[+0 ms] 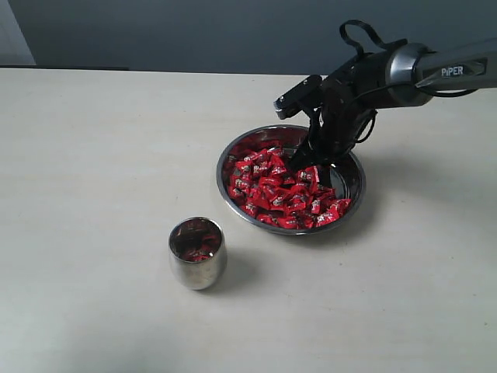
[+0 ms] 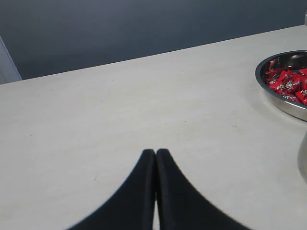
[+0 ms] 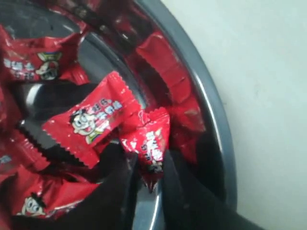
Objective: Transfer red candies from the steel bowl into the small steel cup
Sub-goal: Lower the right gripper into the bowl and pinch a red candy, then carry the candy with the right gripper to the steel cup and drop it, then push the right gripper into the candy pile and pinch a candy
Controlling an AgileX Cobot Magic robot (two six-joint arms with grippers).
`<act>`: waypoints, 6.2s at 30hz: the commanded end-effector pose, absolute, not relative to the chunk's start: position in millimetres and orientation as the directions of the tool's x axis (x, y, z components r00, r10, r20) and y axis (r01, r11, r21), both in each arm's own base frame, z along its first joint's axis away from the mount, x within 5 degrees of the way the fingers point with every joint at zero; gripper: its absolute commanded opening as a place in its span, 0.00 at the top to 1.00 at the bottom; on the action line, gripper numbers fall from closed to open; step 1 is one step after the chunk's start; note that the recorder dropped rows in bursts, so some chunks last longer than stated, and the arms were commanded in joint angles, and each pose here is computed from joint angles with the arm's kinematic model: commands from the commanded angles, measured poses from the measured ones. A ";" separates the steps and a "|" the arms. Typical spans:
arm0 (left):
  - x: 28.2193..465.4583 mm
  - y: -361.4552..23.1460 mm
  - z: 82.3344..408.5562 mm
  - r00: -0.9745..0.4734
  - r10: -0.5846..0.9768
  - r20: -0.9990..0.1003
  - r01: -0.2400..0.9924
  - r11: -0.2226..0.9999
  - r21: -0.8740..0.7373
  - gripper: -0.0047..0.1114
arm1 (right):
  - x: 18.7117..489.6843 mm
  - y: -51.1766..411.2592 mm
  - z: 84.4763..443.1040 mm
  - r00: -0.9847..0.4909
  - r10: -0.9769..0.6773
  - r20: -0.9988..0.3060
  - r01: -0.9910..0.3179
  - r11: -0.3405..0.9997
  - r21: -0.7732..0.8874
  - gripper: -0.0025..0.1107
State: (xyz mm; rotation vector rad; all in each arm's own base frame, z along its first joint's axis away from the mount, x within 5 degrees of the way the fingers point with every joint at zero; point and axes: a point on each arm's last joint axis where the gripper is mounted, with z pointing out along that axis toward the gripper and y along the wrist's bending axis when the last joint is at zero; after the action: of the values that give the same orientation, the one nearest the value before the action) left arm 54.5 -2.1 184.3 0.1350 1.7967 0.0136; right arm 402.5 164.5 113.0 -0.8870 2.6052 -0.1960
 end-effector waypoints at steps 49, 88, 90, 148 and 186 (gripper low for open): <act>54.3 -2.6 185.5 -0.210 0.094 -0.973 0.091 0.993 0.076 0.96 | 268.0 262.1 252.9 -0.487 -0.775 -0.403 -0.863 0.357 0.357 0.98; 54.3 -2.6 185.5 -0.210 0.094 -0.973 0.091 0.993 0.076 0.96 | 278.7 279.1 197.0 -0.554 -0.778 -0.297 -0.806 0.414 0.423 0.79; 54.3 -2.6 185.5 -0.210 0.094 -0.973 0.091 0.993 0.076 0.96 | 278.7 278.7 198.6 -0.551 -0.778 -0.301 -0.810 0.413 0.416 0.79; 54.3 -2.6 185.5 -0.210 0.094 -0.973 0.091 0.993 0.076 0.96 | 352.0 170.6 138.7 -0.800 -0.600 -0.006 -0.600 0.799 0.042 0.78; 54.3 -2.6 185.5 -0.210 0.094 -0.973 0.091 0.993 0.076 0.96 | 349.8 173.0 135.5 -0.756 -0.654 0.002 -0.652 0.754 0.079 0.54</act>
State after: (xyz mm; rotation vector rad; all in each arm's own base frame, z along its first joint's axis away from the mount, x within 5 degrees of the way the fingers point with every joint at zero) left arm 54.5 -2.1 184.3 0.1350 1.7967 0.0136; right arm 348.6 175.1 135.3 -1.1103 2.9794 0.1156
